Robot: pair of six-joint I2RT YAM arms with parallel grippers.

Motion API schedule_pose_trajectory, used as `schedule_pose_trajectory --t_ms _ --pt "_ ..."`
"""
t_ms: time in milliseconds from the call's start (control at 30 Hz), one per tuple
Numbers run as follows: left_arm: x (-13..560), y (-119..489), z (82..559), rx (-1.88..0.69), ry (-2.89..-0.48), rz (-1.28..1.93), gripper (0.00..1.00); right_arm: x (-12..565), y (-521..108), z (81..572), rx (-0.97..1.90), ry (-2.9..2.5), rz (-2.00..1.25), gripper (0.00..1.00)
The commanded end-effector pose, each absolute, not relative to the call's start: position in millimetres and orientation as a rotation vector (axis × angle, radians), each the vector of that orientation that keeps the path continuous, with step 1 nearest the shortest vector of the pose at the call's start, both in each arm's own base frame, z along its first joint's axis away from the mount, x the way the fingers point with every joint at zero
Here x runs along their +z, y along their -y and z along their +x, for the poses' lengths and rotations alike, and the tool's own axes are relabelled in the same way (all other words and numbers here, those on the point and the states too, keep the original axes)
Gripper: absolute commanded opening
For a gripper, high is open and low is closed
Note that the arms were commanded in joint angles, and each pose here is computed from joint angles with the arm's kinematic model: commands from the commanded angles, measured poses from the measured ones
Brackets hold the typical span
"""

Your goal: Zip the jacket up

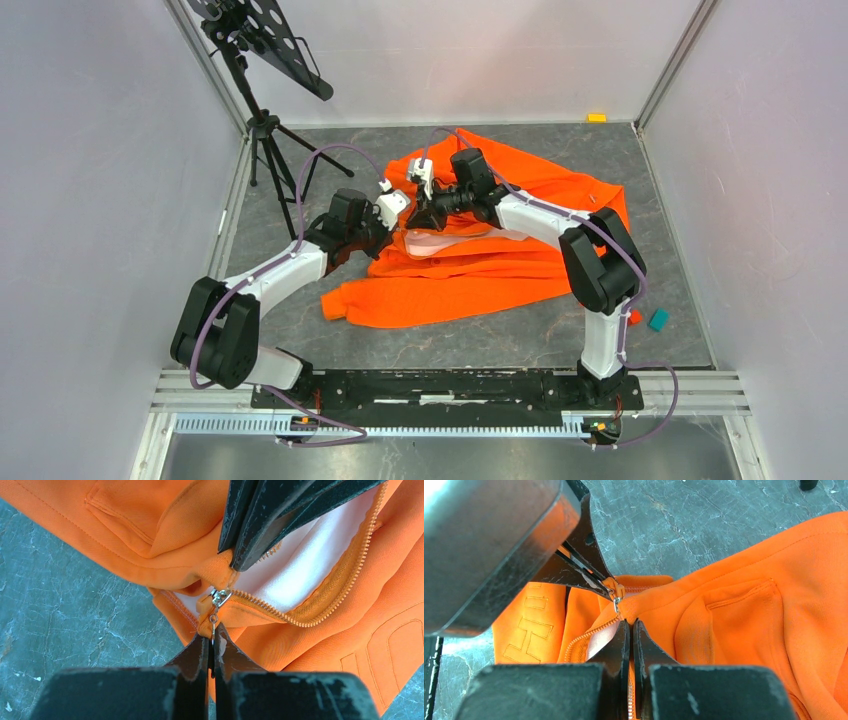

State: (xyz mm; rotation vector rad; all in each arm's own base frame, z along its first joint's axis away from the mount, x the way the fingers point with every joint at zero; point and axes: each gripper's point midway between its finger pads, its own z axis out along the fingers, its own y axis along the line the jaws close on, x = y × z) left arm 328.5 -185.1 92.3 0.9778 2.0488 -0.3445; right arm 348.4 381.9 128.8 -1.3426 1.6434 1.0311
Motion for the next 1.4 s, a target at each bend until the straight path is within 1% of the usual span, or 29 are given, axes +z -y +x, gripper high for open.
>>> schedule_pose_trajectory --t_ms 0,933,1200,1367 --pt "106.1 187.7 337.2 -0.313 -1.982 1.008 0.02 149.8 -390.0 350.9 1.032 -1.573 -1.331 0.00" --pt "109.0 189.8 336.8 -0.325 -1.972 1.011 0.02 143.7 -397.4 348.3 1.036 -1.581 -1.349 0.00" --pt "112.0 194.9 333.1 -0.365 -1.955 1.026 0.02 152.5 -403.5 345.4 1.082 -1.562 -1.312 0.00" --pt "115.0 198.3 329.7 -0.392 -1.939 1.043 0.02 160.1 -409.0 334.1 1.147 -1.508 -1.340 0.00"
